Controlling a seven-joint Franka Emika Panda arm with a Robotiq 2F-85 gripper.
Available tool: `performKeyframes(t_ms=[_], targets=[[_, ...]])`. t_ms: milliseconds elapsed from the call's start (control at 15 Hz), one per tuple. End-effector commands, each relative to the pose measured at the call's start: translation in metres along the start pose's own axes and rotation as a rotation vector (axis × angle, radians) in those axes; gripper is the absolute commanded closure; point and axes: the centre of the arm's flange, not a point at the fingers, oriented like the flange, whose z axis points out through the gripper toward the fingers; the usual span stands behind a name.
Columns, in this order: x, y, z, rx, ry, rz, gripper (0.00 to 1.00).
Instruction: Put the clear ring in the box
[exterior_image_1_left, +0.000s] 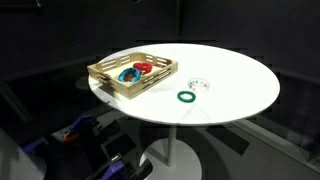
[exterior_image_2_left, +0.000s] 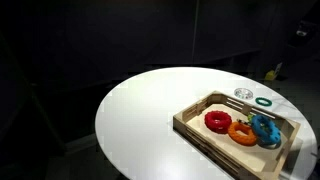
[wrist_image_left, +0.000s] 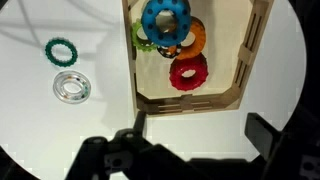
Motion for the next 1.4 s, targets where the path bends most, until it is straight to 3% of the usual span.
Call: performKeyframes(t_ms=[0, 267, 800, 1067, 1333], targets=[[0.000, 0.000, 0.000, 0.000, 0.000, 0.000, 0.00], [0.000, 0.000, 0.000, 0.000, 0.001, 0.000, 0.00], [0.064, 0.020, -0.014, -0.018, 0.000, 0.099, 0.00], [0.090, 0.050, 0.003, -0.069, -0.057, 0.160, 0.00], [0.095, 0.090, 0.029, -0.096, -0.113, 0.217, 0.00]])
